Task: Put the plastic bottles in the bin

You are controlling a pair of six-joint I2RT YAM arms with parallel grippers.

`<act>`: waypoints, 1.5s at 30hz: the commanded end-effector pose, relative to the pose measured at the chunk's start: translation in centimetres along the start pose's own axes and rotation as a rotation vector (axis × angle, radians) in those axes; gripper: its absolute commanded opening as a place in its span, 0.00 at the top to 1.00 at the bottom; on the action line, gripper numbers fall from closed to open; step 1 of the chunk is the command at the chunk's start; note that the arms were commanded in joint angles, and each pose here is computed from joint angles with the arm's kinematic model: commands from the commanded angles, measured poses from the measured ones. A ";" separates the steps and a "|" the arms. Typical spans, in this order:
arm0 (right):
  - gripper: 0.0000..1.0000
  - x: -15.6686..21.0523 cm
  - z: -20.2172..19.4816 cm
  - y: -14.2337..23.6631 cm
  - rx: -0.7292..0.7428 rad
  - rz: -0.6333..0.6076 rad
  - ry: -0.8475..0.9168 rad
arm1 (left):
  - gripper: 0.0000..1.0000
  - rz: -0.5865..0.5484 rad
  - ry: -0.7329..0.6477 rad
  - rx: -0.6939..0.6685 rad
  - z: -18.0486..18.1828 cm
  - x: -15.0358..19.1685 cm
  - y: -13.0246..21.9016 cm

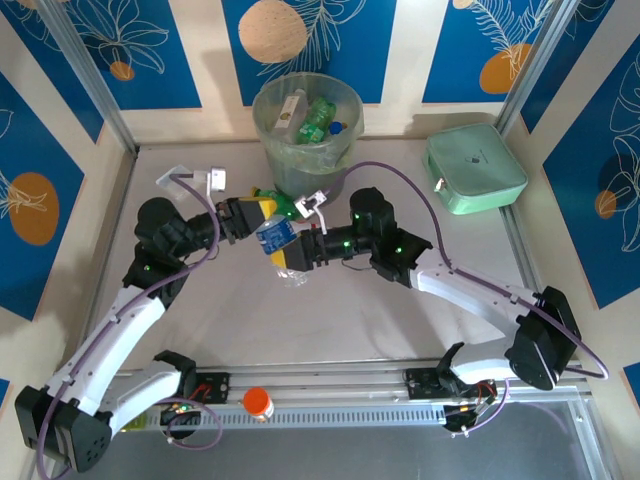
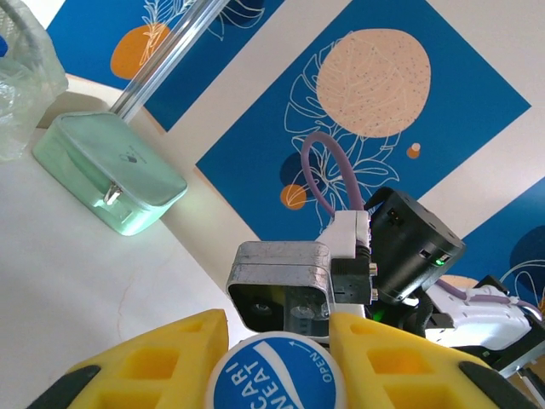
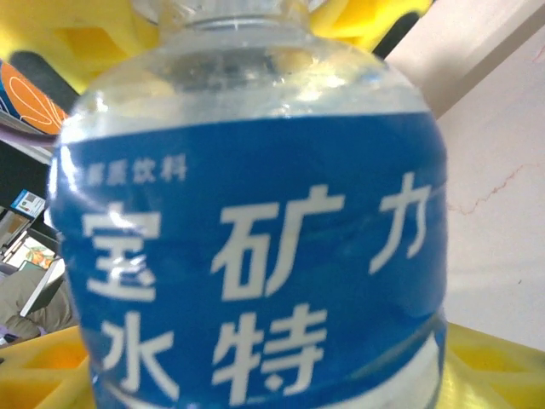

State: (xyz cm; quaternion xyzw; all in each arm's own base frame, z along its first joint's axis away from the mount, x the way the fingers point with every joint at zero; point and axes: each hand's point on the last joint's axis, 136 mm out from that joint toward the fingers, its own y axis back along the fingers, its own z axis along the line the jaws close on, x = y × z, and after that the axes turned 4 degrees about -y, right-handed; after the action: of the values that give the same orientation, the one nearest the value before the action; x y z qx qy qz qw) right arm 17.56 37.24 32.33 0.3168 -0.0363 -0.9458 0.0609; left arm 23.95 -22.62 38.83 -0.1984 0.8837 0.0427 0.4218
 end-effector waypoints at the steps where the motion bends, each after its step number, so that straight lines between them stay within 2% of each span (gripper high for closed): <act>1: 0.28 -0.7 1.2 0.9 -0.006 -0.060 0.028 | 0.72 -0.017 -0.056 0.074 -2.5 -0.6 0.5; 5: 0.22 -0.5 1.1 1.3 0.009 -0.062 0.025 | 0.74 -0.004 -0.058 0.075 -2.5 -0.2 0.5; 8: 0.23 -0.2 1.3 1.3 0.012 -0.043 0.023 | 0.75 0.002 -0.066 0.073 -2.6 -0.1 0.5; 12: 0.38 0.1 1.3 0.9 0.010 -0.029 0.020 | 0.75 0.009 -0.073 0.067 -2.6 0.1 0.6; 15: 0.55 0.1 1.4 0.8 0.000 -0.030 0.019 | 0.72 0.012 -0.068 0.064 -2.5 0.3 0.6; 18: 0.58 0.1 1.9 0.8 -0.009 -0.032 0.030 | 0.51 0.017 -0.074 0.055 -2.7 0.2 0.7; 20: 0.59 0.0 2.1 1.2 0.004 -0.036 0.039 | 0.30 0.018 -0.122 0.017 -3.1 -0.2 1.2; 21: 0.59 0.0 2.0 1.4 0.015 -0.039 0.042 | 0.24 0.019 -0.151 -0.017 -3.2 -0.4 1.5; 23: 0.59 -0.5 1.8 2.3 0.048 -0.055 0.047 | 0.11 -0.001 -0.220 -0.161 -2.6 -1.3 2.8; 24: 0.59 -0.9 1.5 2.8 0.069 -0.070 0.048 | 0.09 -0.011 -0.240 -0.246 -1.9 -1.8 3.6; 27: 0.59 -3.1 0.4 5.6 0.163 -0.154 0.056 | 0.08 -0.040 -0.294 -0.493 -0.2 -3.2 6.4; 29: 0.60 -5.3 -1.1 8.1 0.306 -0.228 0.075 | 0.09 -0.029 -0.300 -0.596 0.8 -3.3 7.7; 34: 0.61 -11.9 -6.6 16.1 0.719 -0.399 0.059 | 0.10 0.048 -0.291 -0.624 2.3 -1.2 7.8; 37: 0.61 -15.8 -8.6 20.0 0.889 -0.477 0.107 | 0.10 0.075 -0.281 -0.621 3.6 0.4 7.5; 41: 0.61 -20.5 -10.6 22.6 0.947 -0.545 0.121 | 0.11 0.141 -0.246 -0.580 4.9 2.6 6.4; 45: 0.61 -24.4 -12.7 22.7 0.951 -0.570 0.119 | 0.12 0.184 -0.248 -0.613 6.5 3.9 6.4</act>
State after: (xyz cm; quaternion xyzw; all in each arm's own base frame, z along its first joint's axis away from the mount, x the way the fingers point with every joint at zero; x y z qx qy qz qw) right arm 44.72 18.03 39.21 0.3548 -0.3504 -0.7971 -0.3405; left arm 24.37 -16.24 31.44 -0.2405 0.7936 0.3637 0.4243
